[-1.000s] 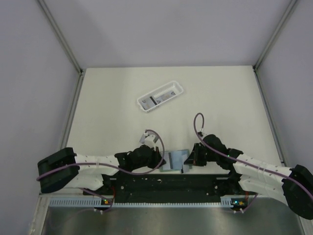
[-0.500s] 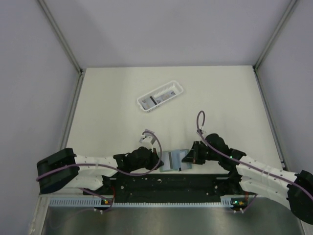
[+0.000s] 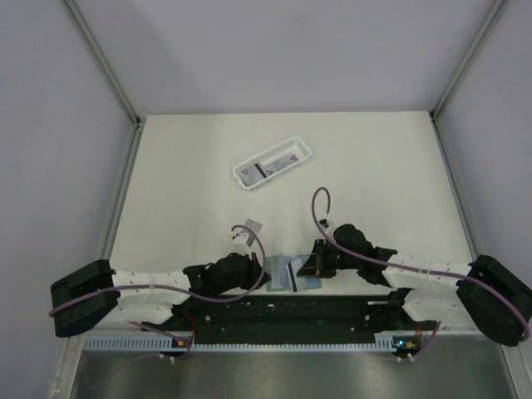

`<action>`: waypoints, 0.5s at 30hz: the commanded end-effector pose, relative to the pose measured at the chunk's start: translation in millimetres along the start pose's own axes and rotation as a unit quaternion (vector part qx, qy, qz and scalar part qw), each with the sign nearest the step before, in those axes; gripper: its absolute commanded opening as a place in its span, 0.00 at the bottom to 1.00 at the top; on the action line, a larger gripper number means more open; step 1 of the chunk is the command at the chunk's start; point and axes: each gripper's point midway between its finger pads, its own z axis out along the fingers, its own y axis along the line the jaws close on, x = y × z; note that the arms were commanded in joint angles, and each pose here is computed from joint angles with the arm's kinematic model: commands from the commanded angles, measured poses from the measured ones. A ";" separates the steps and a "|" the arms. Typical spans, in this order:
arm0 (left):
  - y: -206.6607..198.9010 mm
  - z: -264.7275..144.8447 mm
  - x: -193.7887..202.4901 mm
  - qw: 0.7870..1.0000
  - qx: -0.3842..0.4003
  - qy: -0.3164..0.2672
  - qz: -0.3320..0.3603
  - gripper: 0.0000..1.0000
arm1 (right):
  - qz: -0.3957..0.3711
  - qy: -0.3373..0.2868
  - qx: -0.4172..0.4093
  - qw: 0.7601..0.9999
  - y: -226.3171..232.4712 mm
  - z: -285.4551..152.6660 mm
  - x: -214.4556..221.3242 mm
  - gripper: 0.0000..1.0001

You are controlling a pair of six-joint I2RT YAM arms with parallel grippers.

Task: Put the credit cards into the card holder
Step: Insert the credit card into the card holder.

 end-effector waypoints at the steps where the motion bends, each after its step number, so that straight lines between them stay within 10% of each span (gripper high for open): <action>1: 12.4 -5.6 -5.7 0.999 -0.024 -0.022 -0.007 0.00 | -0.025 -0.021 -0.036 0.999 32.6 14.3 -15.9 0.00; 15: 11.4 -25.7 -35.2 0.996 -0.028 -0.086 0.000 0.00 | -0.031 -0.027 0.037 0.998 9.6 25.8 -13.3 0.00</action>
